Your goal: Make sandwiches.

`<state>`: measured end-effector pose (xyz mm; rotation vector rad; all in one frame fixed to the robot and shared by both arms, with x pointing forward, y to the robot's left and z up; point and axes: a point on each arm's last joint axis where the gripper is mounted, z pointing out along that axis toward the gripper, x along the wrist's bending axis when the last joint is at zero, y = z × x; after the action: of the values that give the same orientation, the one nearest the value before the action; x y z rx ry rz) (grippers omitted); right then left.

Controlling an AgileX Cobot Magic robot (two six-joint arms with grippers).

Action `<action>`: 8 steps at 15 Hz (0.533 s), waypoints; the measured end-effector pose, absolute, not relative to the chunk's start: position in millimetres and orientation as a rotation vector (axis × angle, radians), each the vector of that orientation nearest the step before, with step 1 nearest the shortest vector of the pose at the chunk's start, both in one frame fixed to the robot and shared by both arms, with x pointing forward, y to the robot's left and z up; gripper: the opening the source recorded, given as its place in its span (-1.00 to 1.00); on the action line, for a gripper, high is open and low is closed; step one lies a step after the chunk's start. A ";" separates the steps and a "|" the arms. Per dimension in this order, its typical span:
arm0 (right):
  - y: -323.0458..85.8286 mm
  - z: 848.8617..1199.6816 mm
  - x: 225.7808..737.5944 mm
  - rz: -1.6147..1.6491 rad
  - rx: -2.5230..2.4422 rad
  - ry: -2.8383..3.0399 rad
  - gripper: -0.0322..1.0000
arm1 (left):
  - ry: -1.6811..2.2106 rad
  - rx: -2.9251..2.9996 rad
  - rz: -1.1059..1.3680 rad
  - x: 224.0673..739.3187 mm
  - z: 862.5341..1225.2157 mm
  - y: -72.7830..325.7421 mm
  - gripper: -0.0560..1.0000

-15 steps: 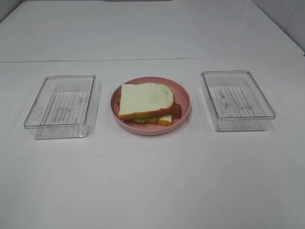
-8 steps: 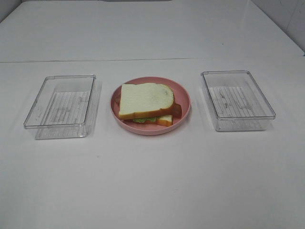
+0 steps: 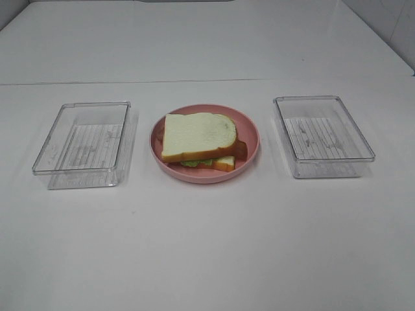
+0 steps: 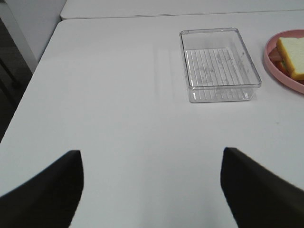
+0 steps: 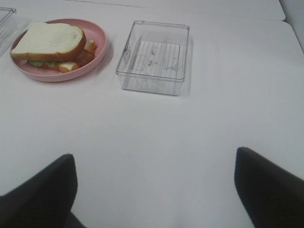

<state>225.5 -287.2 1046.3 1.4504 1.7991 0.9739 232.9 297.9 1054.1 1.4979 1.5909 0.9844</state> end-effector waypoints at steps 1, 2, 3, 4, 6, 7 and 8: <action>-287.2 1046.3 225.5 0.974 1.450 1.799 0.70 | 1.589 1.499 0.983 232.9 1054.1 297.8 0.54; -287.2 1046.3 225.5 0.974 1.450 1.799 0.70 | 1.587 1.501 0.984 232.9 1054.1 297.7 0.54; -287.2 1046.3 225.5 0.974 1.450 1.799 0.70 | 1.586 1.501 0.982 232.9 1054.1 297.6 0.54; -287.2 1046.3 225.5 0.974 1.450 1.799 0.70 | 1.586 1.501 0.981 232.9 1054.1 297.5 0.54; -287.2 1046.3 225.5 0.974 1.450 1.799 0.70 | 1.586 1.501 0.981 232.9 1054.1 297.5 0.54; -287.2 1046.3 225.5 0.974 1.450 1.799 0.70 | 1.586 1.501 0.981 232.9 1054.1 297.5 0.54; -287.2 1046.3 225.5 0.974 1.450 1.799 0.70 | 1.586 1.501 0.981 232.9 1054.1 297.5 0.54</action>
<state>225.5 -287.2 1046.3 1.4504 1.7991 0.9739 232.9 297.5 1054.1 1.5011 1.5859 0.9810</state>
